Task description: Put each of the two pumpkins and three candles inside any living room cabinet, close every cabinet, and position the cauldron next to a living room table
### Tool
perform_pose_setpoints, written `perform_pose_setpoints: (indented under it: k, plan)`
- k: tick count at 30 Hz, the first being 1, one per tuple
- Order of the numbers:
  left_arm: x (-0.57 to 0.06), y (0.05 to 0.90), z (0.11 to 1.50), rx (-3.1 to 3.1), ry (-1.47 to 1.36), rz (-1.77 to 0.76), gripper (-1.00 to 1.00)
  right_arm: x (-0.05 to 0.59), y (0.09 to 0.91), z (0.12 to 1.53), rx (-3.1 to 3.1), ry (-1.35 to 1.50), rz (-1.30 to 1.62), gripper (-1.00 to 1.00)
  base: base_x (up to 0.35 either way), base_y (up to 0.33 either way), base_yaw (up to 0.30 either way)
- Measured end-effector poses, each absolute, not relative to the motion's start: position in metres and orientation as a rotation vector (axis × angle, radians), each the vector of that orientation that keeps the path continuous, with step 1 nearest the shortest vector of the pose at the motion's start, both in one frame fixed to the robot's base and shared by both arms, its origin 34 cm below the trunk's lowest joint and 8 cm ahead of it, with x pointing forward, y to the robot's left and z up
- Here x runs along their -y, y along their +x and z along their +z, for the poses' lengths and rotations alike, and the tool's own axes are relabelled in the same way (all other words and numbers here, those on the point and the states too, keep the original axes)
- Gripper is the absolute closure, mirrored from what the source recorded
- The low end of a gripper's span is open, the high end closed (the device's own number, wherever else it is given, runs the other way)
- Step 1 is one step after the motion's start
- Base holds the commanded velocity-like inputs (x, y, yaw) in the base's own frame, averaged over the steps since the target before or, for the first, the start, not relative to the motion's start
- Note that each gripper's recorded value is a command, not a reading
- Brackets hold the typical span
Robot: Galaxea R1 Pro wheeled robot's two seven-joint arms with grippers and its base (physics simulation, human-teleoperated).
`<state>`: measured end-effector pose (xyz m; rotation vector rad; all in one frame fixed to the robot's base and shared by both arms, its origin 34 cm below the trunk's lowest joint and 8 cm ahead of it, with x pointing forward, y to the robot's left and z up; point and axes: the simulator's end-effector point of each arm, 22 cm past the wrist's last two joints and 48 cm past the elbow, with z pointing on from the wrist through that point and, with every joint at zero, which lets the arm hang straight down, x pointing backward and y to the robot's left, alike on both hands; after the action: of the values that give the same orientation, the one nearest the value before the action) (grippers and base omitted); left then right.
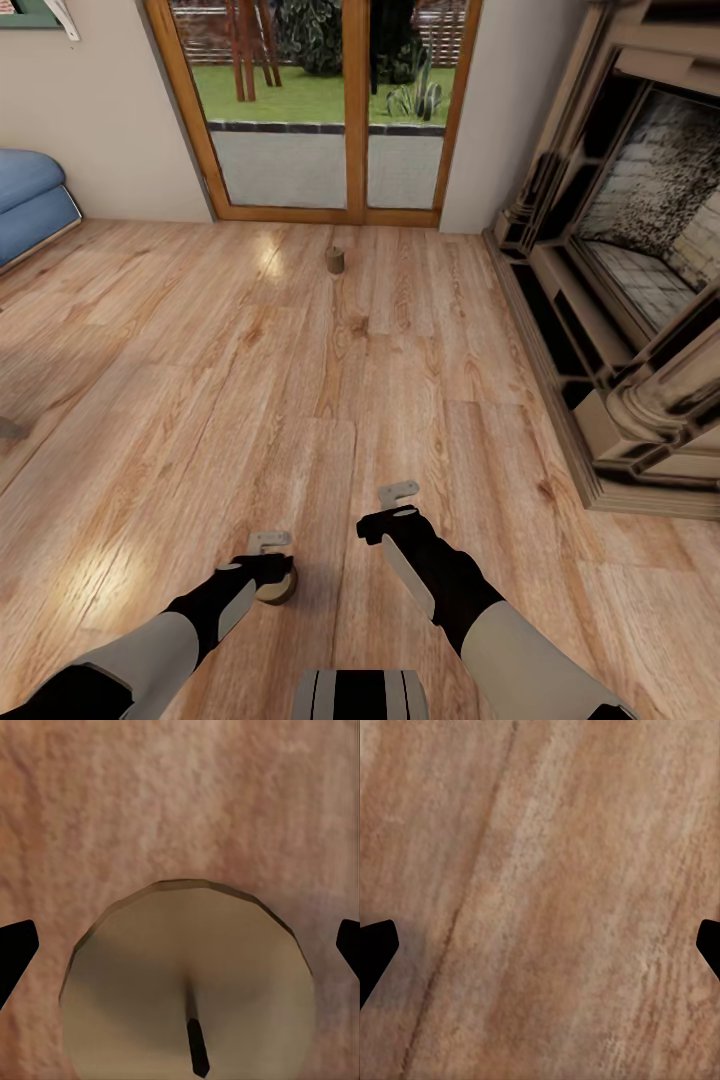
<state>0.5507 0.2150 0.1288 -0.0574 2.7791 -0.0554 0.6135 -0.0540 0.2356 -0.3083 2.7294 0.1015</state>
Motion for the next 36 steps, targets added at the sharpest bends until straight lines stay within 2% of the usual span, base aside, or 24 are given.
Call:
perform_pose_setpoints:
  k: [26, 27, 36]
  plan:
    - [-0.21, 0.531, 0.104, -2.829, -0.062, -0.058, -1.0, 0.054, 0.599, 0.207, -2.781, -0.31, 0.111, -1.0, 0.0, 0.0, 0.0]
    - [-0.21, 0.531, 0.104, -2.829, -0.063, -0.058, 1.0, 0.054, 0.599, 0.207, -2.782, -0.31, 0.111, -1.0, 0.0, 0.0, 0.0]
    - [-0.212, 0.532, 0.104, -2.825, -0.078, -0.056, 1.0, 0.054, 0.599, 0.206, -2.783, -0.308, 0.113, -1.0, 0.0, 0.0, 0.0]
